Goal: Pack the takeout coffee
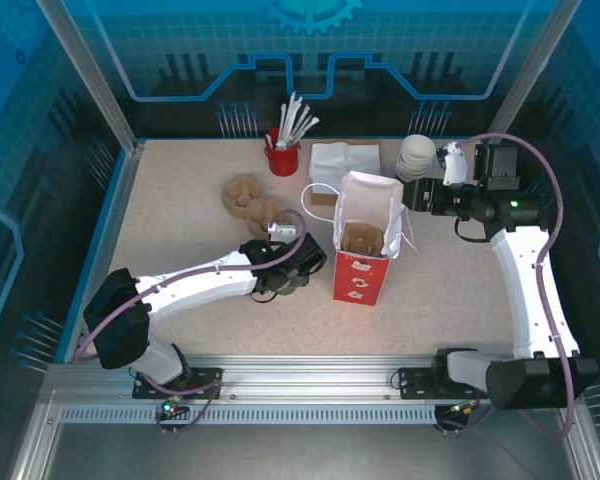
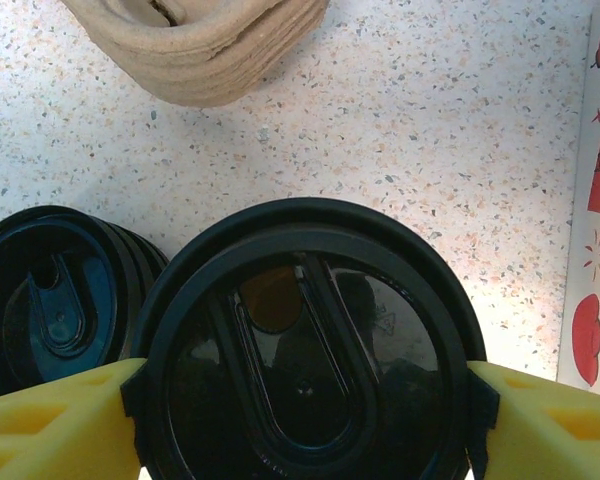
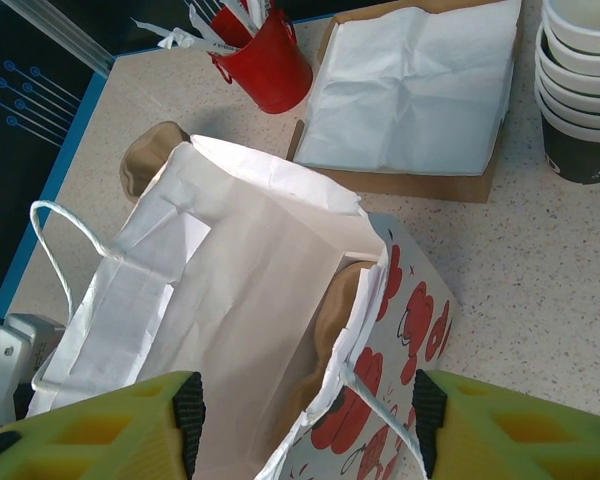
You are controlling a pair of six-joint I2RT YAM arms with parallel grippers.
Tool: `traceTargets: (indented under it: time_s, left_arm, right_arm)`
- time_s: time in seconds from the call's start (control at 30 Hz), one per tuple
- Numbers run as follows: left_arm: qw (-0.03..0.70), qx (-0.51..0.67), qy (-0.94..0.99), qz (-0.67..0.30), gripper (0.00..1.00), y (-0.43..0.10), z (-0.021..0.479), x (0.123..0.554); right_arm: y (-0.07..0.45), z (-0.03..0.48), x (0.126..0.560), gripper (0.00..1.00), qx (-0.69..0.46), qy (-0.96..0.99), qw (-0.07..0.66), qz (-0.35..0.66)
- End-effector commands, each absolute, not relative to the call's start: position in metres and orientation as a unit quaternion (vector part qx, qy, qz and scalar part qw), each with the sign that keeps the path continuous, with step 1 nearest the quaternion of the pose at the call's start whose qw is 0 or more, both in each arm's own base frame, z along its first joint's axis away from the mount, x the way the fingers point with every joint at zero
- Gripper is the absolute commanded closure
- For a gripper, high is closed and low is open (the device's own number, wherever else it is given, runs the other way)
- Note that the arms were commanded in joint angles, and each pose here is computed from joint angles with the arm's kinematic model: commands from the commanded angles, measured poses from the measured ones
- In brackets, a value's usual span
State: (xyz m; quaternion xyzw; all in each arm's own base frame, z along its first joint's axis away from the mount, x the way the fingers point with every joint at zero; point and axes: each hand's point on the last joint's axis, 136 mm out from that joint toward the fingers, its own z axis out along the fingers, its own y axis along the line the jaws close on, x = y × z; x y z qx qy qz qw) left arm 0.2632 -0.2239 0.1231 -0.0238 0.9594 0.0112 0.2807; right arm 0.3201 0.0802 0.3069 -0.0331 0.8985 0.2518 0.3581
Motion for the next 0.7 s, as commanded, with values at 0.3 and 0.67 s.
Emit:
traceTargets:
  time_s: [0.3, 0.67]
  left_arm:
    - [0.252, -0.009, 0.968, 0.007, 0.30, -0.227, 0.115, 0.258]
    - [0.281, 0.033, 0.958, -0.042, 0.29, -0.241, 0.151, 0.265]
  right_arm:
    - [0.084, 0.311, 0.337, 0.40, -0.107, 0.887, 0.375, 0.246]
    - [0.095, 0.307, 0.350, 0.38, -0.201, 0.876, 0.358, 0.252]
